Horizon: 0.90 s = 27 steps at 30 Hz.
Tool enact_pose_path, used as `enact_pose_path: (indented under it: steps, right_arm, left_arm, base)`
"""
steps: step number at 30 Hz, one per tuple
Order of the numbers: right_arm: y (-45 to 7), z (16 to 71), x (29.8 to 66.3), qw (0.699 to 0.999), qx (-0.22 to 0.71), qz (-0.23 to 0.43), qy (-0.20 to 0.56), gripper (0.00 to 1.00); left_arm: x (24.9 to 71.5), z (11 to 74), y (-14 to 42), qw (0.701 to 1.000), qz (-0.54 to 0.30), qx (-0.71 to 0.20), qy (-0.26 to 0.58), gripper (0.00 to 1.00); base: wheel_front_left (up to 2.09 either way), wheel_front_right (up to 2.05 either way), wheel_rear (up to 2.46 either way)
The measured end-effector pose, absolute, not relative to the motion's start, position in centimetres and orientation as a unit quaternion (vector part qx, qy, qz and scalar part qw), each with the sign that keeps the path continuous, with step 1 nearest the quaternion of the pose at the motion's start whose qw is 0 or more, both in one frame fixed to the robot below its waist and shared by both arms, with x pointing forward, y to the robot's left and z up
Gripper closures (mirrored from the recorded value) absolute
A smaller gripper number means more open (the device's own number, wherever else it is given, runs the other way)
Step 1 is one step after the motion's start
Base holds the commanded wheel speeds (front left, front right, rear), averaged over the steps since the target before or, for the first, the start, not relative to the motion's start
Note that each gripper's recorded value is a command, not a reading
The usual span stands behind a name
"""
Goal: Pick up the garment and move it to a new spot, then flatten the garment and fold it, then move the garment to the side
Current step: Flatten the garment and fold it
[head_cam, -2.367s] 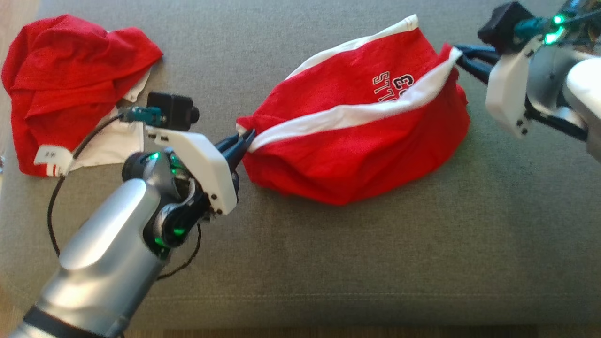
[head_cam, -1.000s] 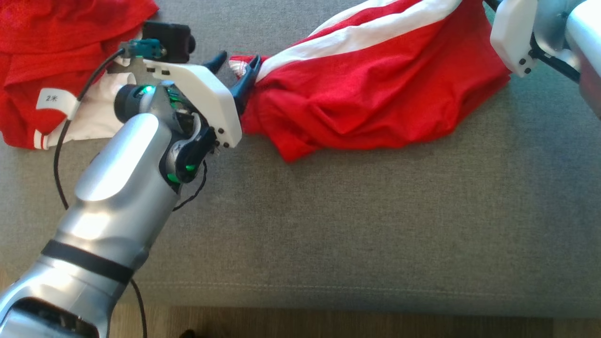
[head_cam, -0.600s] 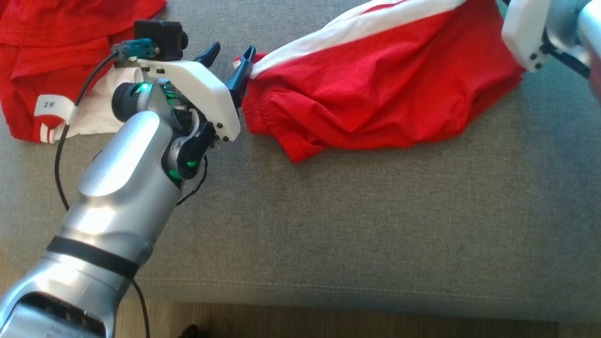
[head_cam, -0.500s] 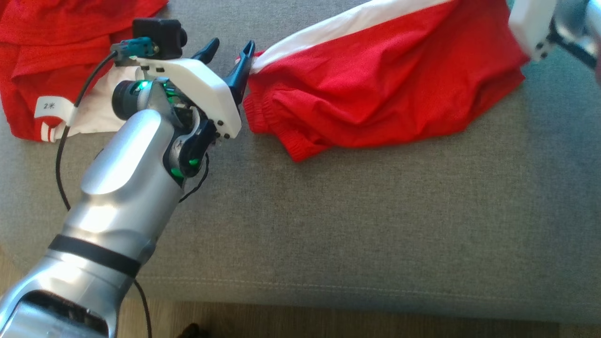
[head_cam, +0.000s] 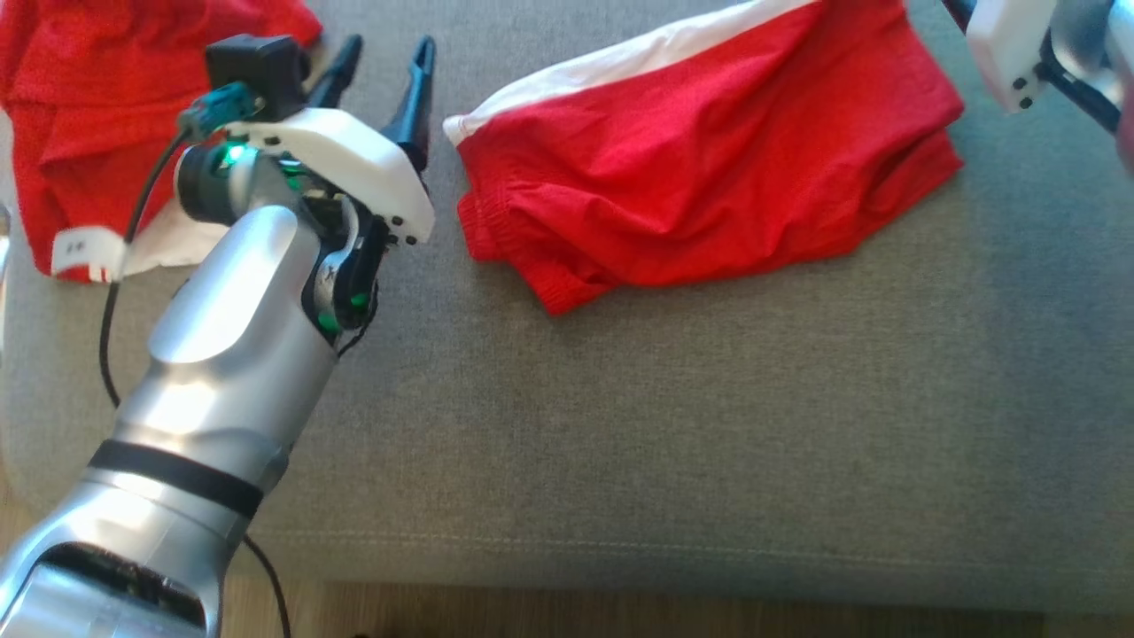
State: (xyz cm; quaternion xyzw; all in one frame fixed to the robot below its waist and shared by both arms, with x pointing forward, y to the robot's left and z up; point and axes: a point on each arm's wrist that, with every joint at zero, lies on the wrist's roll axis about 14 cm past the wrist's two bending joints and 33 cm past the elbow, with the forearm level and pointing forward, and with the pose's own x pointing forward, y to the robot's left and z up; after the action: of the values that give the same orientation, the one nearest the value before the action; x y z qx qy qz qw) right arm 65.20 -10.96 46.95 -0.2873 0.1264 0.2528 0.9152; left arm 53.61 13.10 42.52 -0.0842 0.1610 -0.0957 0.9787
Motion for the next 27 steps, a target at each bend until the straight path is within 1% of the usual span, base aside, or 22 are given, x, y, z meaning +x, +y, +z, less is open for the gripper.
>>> enact_pose_path:
  steps: [4, 7, 12, 15, 17, 21, 27]
  right_arm:
    - [-11.8, 49.9, 64.6, 0.931, -0.264, 0.234, 0.092, 0.00]
    - [-12.7, 52.6, 63.9, 0.946, -0.236, 0.210, 0.067, 0.00]
    - [-12.5, 57.9, 62.1, 0.970, -0.148, 0.194, 0.006, 0.00]
    - [-12.9, 59.7, 60.1, 0.976, -0.105, 0.190, -0.026, 0.00]
    - [-13.8, 59.4, 58.3, 0.979, -0.087, 0.182, -0.033, 0.00]
    - [-15.6, 56.8, 53.8, 0.984, -0.066, 0.163, -0.028, 0.00]
    - [-15.3, 53.7, 47.4, 0.989, -0.035, 0.143, -0.030, 0.00]
  left_arm:
    - [53.6, 45.4, 13.7, 0.988, -0.080, -0.081, 0.104, 0.00]
    - [52.5, 47.2, 13.8, 0.991, -0.073, -0.083, 0.072, 0.00]
    - [49.8, 49.4, 13.8, 0.993, -0.073, -0.081, 0.036, 0.00]
    - [48.0, 51.1, 13.6, 0.993, -0.072, -0.093, 0.008, 0.00]
    - [46.5, 51.8, 13.2, 0.992, -0.072, -0.101, -0.004, 0.00]
    - [43.1, 51.9, 12.7, 0.992, -0.076, -0.104, -0.014, 0.00]
    - [39.1, 51.5, 12.9, 0.992, -0.067, -0.102, -0.019, 0.00]
  base:
    - [0.00, 0.00, 0.00]
    - [0.00, 0.00, 0.00]
    - [0.00, 0.00, 0.00]
    - [0.00, 0.00, 0.00]
    - [0.00, 0.00, 0.00]
    - [0.00, 0.00, 0.00]
    - [0.00, 0.00, 0.00]
